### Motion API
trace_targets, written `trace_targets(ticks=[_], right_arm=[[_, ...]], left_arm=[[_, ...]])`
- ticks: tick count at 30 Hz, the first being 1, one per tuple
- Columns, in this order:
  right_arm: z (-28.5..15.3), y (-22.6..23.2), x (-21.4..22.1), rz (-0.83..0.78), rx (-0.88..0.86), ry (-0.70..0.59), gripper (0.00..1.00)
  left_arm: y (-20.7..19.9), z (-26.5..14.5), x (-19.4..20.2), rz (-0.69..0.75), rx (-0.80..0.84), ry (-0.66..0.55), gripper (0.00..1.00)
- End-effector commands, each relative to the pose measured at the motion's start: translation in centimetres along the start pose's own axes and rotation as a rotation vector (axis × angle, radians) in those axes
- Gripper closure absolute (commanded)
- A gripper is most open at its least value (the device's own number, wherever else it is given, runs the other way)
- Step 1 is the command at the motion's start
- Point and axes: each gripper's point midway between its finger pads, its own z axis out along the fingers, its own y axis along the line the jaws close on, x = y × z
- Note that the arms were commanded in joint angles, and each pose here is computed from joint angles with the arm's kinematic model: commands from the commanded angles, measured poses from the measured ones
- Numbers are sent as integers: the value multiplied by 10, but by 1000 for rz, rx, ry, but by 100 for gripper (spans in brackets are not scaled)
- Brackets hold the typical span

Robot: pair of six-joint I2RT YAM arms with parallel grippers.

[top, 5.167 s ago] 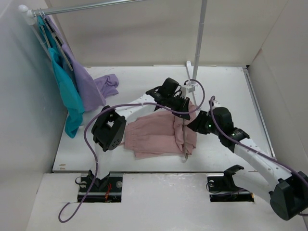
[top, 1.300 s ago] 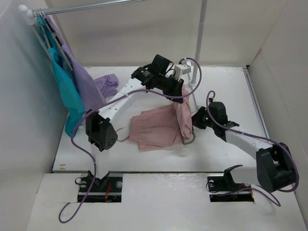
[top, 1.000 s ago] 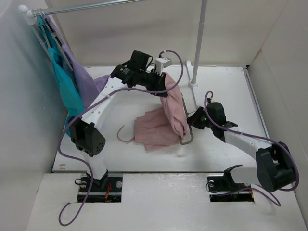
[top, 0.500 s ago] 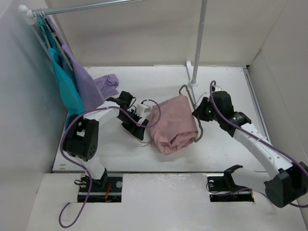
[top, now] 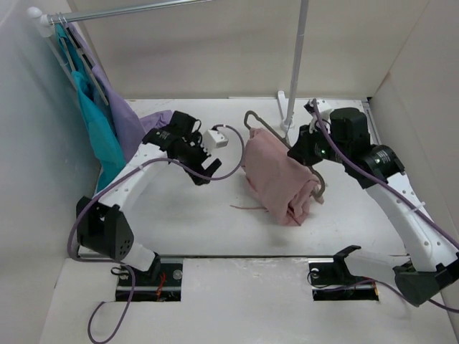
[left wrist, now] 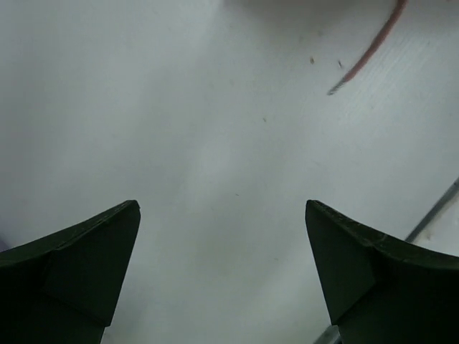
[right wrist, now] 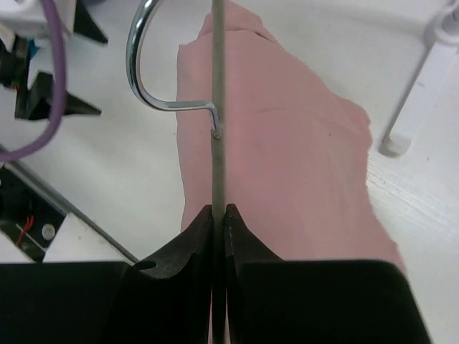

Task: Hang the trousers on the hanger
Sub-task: Place the trousers on the hanger, then place the hanger at the clothesline.

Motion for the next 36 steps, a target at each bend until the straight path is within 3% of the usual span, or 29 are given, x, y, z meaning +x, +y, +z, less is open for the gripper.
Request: trace_targets(ticks=[1,5,8,11,16,23,26,27,29,30,33,34,36], right_arm=[[-25,31,-22,-176,-159,-45,100],[-31,43,-23,-210,-247,-26,100],[-31,53,-22,-214,-316,-28,100],[-36,59,-20,-219,-364,-46,100],[-44,64,-23,-216,-398,-100,100],[-52,77,-17,-196,-481,-128,100],[-56,80,-17,-189,-496,-146,100],[-60,83,-17,-200,-507,-165,100],[-63,86,-17,-181,-523,-179,100],[-59,85,-16,-173,-524,-180,100],[-60,87,-13,-159,-539,-195,100],[-54,85,-7,-137,-538,-175,100],[-49,83,-1,-118,-537,-158,100]], left_arm=[[0,-72,-63,196,-195,-148,1],[-3,-140,-145,375,-457,-433,1],[-14,-168,-188,531,-563,-545,1],[-23,-156,-199,691,-556,-502,1],[-38,-118,-198,831,-522,-458,1],[-40,-100,-222,794,-573,-518,1],[-42,-85,-215,795,-526,-477,4],[-42,-84,-213,795,-521,-469,11],[-42,-78,-211,796,-511,-451,37],[-41,-69,-204,788,-492,-424,55],[-42,-66,-201,767,-480,-416,80],[-40,-67,-200,764,-489,-411,96],[-39,-70,-199,751,-501,-416,100]])
